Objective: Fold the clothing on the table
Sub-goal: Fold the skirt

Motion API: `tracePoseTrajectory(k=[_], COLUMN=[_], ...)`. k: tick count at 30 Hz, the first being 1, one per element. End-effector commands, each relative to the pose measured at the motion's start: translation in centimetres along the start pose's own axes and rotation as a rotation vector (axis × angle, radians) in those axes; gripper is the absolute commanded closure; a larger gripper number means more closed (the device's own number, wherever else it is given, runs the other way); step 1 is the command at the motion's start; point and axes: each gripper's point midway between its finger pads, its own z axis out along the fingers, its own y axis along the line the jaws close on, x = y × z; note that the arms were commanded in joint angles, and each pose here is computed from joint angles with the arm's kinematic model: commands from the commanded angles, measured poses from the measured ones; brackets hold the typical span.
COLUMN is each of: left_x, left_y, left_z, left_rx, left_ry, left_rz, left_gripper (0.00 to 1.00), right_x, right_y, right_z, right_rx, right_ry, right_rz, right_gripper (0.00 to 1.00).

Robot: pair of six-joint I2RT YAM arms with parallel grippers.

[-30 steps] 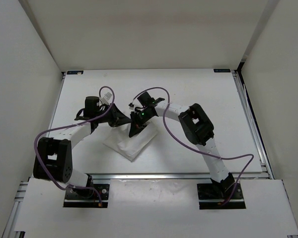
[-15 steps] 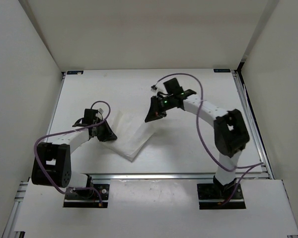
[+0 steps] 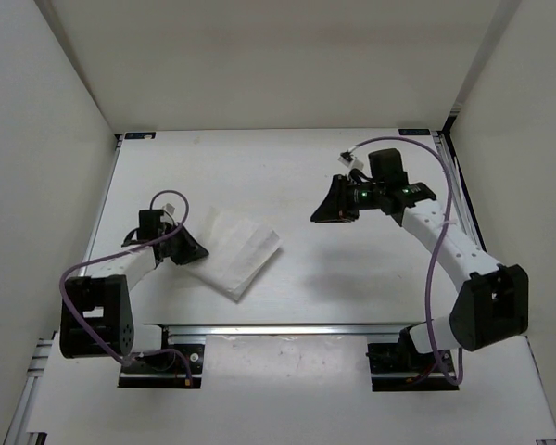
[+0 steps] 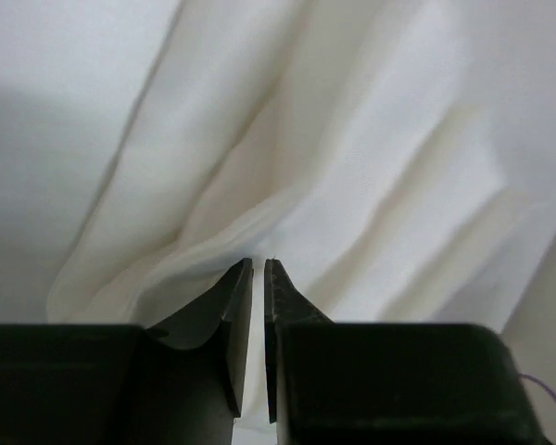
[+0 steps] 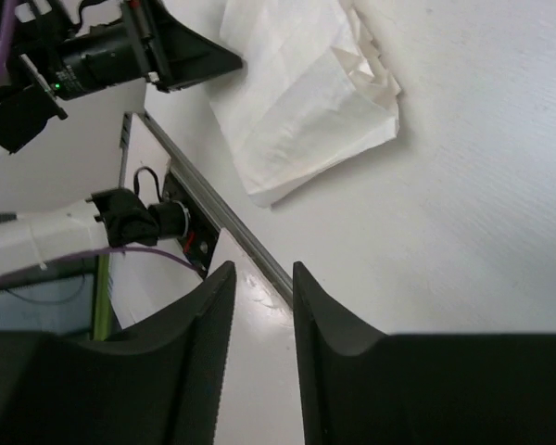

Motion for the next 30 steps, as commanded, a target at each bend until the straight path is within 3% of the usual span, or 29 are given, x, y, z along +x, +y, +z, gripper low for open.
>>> tracePoseTrajectory(k=[1,2,3,4,5,7,11,15,17,30], left_x=[-5.7,-7.1,-8.6,-9.1,-9.7,-10.2,-7.6,-3.4,-1.7,-0.5], left_y=[-7.3,-9.6,-11.2,-11.8,-12.5,-11.7,-8.5,-3.1,-0.5,2.4], left_z=[-2.9,-4.5,-6.3,-7.0,-8.1,-8.9,-7.9,-6.6,-6.4,-7.0], left_rx=[0.233,0.297,0.347,0.36,0.37,0.315,0.148,0.001,-0.087,-0.212], left_ry=[-0.098,-0.115,-0.141,-0.152,-0.163,-0.182,-0.168,-0.121,-0.101,-0.091], left_rz=[0.076,0.101,0.115,0.127,0.138,0.142,0.173,0.098,0.062,0.048], left_gripper=[0.81,0.65,0.58,0.39,0.02,0.01,0.01,0.01,0.01,0.02], right_x=[-0.3,0.0,0.1,-0.8,-0.6,-0.8,-0.1,1.5,1.9,4.6], right_y=[-0.1,-0.5,-1.2,-1.5,-1.8,-3.2,-4.9,-7.0,-8.6,-11.5], right_z=[-2.8,-3.2,-4.0,-5.2,-5.8,-7.3,-9.3,-9.5,-10.3,-9.0], right_rx=[0.027,0.023,0.034,0.042,0.04,0.049,0.087,0.168,0.205,0.203], right_ry=[-0.078,-0.083,-0.109,-0.162,-0.187,-0.243,-0.329,-0.388,-0.436,-0.438], right_rz=[-0.027,-0.016,0.0,-0.001,-0.005,0.032,0.064,0.076,0.105,0.209], right_gripper=[0.62,0.59,0.56,0.56,0.56,0.55,0.55,0.39,0.38,0.37])
